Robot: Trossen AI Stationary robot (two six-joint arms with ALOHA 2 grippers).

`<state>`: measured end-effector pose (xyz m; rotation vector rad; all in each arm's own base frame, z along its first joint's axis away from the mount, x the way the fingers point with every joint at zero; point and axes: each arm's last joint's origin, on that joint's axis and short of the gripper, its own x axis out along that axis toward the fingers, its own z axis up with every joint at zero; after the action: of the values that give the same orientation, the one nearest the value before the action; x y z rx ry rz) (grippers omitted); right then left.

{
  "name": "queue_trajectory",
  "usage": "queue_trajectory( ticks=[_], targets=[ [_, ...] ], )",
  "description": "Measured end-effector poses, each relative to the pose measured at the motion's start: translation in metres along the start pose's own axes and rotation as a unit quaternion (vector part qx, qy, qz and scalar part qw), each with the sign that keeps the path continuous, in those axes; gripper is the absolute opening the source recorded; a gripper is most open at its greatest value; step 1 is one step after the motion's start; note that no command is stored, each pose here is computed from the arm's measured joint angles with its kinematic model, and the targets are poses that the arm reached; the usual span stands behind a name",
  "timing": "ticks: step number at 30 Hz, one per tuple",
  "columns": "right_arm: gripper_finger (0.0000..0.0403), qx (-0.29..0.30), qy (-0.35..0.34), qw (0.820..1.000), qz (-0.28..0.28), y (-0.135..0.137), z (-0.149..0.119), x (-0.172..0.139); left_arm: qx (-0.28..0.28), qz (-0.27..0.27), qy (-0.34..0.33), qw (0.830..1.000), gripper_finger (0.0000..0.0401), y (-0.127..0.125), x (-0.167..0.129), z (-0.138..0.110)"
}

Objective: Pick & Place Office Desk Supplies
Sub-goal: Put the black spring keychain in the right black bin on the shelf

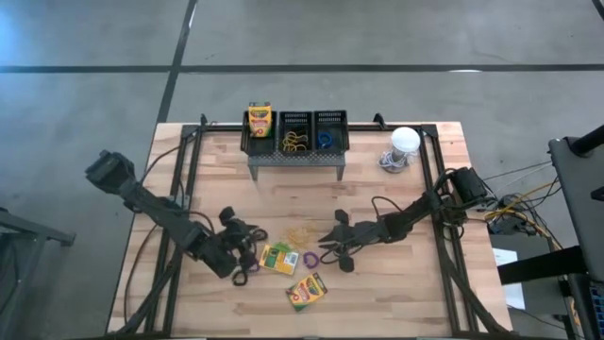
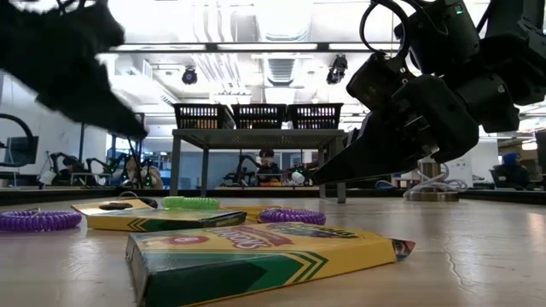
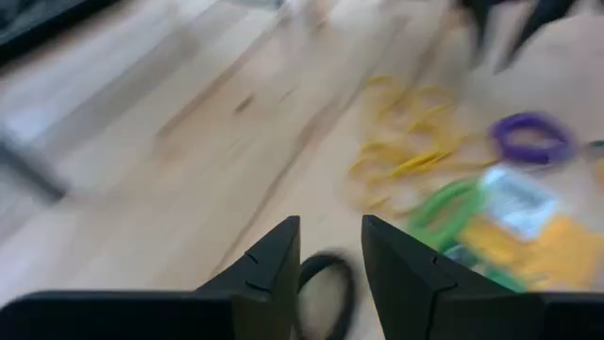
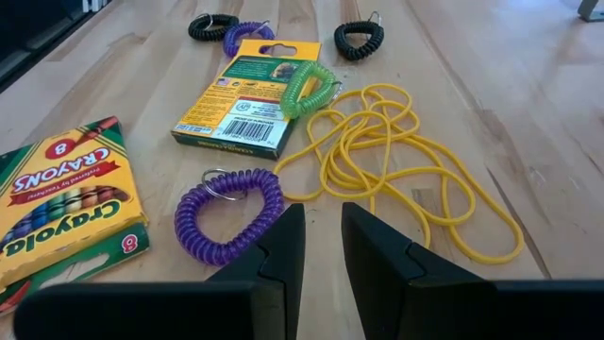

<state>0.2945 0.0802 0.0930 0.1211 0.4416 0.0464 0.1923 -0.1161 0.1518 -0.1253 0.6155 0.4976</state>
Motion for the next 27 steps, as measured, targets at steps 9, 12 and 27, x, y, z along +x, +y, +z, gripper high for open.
queue_trajectory(
  ticks=[9, 12, 27],
  targets=[
    [0.0068, -0.001, 0.0, 1.0, 0.0, 0.0, 0.0, 0.0, -0.143, -0.039, 0.034, 0.988, 0.0134, 0.043, 0.009, -0.039],
    [0.0068, -0.001, -0.001, 1.0, 0.0, 0.0, 0.001, 0.0, -0.181, -0.074, 0.017, 0.981, 0.0156, 0.053, 0.014, -0.053],
    [0.0068, -0.001, -0.001, 1.0, 0.0, 0.0, 0.001, 0.0, -0.143, -0.105, -0.01, 0.984, 0.0171, 0.048, 0.019, -0.054]
  ],
)
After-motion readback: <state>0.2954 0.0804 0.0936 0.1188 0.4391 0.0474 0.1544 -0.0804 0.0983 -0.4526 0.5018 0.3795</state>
